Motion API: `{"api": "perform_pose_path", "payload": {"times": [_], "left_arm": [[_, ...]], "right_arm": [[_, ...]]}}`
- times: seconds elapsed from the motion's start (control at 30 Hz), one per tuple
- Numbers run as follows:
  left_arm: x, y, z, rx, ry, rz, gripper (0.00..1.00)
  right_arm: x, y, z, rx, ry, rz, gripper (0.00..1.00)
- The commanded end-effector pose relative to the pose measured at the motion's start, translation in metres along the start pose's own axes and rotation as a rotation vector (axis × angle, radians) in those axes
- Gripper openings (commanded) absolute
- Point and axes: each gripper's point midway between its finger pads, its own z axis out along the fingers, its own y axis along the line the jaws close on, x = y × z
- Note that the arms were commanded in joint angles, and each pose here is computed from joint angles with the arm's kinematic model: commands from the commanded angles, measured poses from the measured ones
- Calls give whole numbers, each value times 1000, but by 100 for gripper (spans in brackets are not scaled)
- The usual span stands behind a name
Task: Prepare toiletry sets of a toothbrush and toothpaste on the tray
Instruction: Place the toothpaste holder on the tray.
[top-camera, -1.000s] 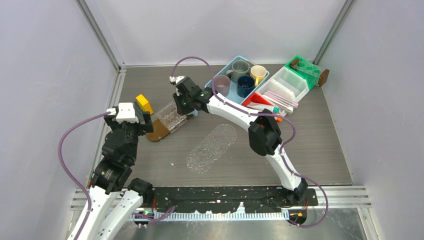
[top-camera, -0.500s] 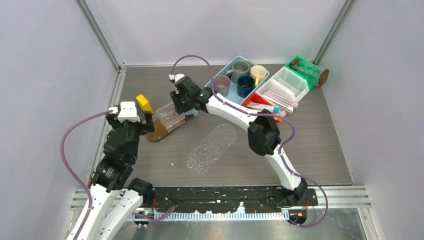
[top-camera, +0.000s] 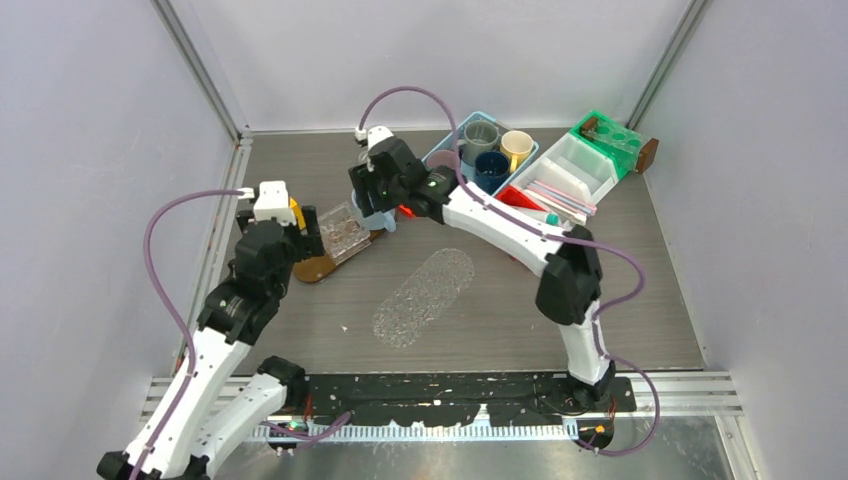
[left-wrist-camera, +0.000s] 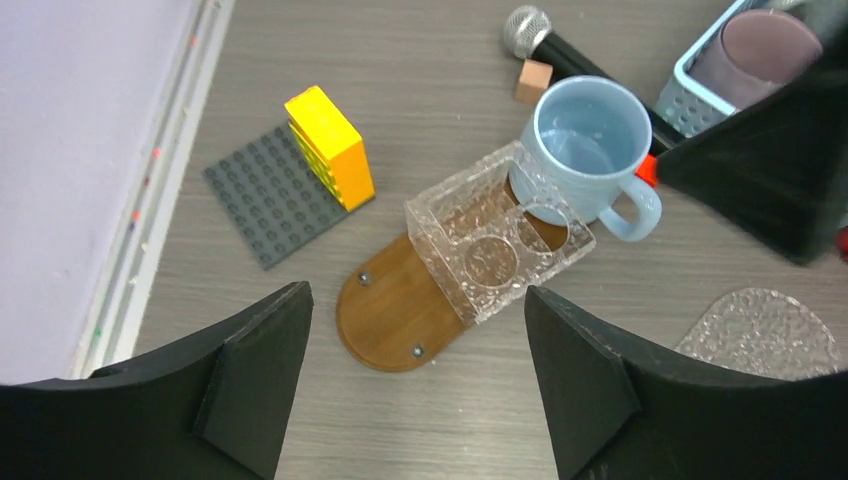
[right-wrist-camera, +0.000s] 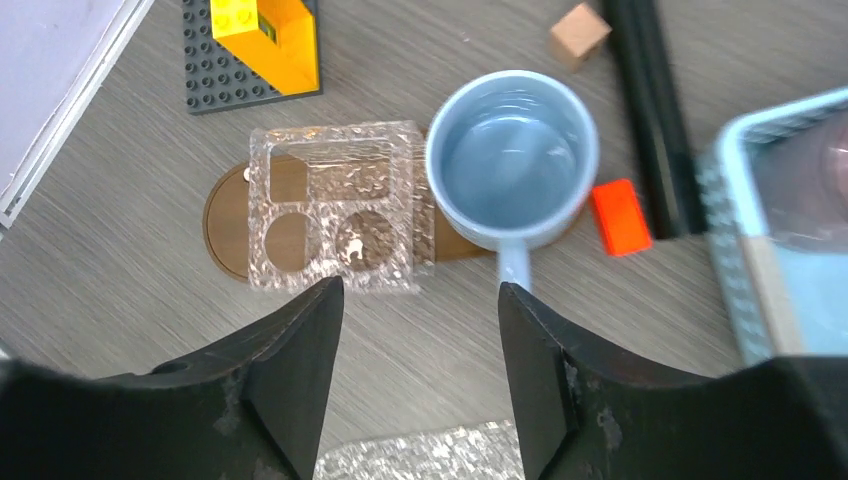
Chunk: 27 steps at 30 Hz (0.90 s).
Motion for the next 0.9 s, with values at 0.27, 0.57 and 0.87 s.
{"api": "perform_pose_path", "payload": {"times": [0.27, 0.57, 0.87], "left_arm": [[28, -40, 21, 63, 273, -145, 76], [64, -55, 42, 51, 387, -208, 79], [96, -65, 64, 56, 462, -293, 81]], "right_arm": [[-20, -95, -150, 405, -227, -5, 80], [25, -159, -249, 648, -328, 40, 85], [67, -204, -346, 812, -464, 127, 90]]}}
